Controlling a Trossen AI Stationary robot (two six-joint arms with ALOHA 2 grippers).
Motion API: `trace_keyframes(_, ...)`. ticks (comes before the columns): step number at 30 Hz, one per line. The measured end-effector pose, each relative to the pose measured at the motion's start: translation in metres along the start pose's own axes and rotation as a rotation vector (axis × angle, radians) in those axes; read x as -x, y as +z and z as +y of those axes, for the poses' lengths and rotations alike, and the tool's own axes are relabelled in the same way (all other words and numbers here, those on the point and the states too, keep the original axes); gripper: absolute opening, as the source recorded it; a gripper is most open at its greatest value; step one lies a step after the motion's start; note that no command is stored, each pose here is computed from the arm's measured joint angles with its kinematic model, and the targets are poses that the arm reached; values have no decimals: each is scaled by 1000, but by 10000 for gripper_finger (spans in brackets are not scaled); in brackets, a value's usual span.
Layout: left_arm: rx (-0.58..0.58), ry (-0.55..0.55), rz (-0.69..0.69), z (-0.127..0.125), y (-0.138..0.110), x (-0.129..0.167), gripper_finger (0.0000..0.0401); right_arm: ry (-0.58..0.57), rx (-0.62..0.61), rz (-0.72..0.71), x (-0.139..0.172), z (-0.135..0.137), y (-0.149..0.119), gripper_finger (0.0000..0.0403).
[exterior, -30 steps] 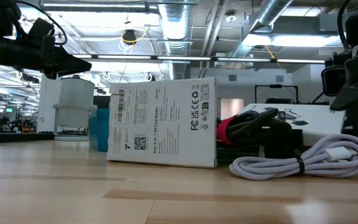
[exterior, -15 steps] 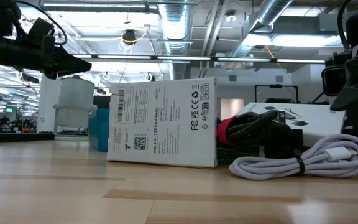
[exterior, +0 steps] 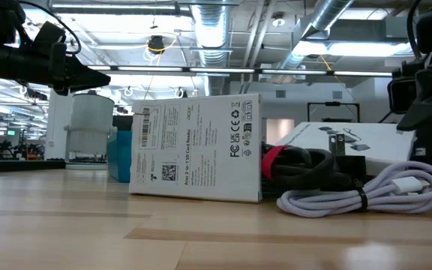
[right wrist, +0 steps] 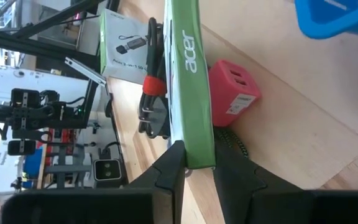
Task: Pick and place items into bin
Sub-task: Put the right card reader box into the yellow bin
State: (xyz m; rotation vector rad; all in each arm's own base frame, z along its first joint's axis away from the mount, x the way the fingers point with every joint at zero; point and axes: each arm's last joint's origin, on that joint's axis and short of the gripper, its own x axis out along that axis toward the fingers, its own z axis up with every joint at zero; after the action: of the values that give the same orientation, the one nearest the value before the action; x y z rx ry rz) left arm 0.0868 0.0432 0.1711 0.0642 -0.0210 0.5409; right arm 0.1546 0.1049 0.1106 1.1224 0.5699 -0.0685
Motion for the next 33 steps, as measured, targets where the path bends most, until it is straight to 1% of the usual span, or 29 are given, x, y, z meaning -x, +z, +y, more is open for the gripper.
trace_keyframes(6,0,0,0,0,0,0,119,-8,6,-3,7,2,3,66)
trace_keyframes(19,0,0,0,0,0,0,119,47,55,-56,20,12,13,65)
trace_keyframes(26,0,0,0,0,0,0,119,98,108,-112,26,19,24,65)
trace_keyframes(33,0,-1,0,0,0,0,119,127,191,-195,32,25,40,65)
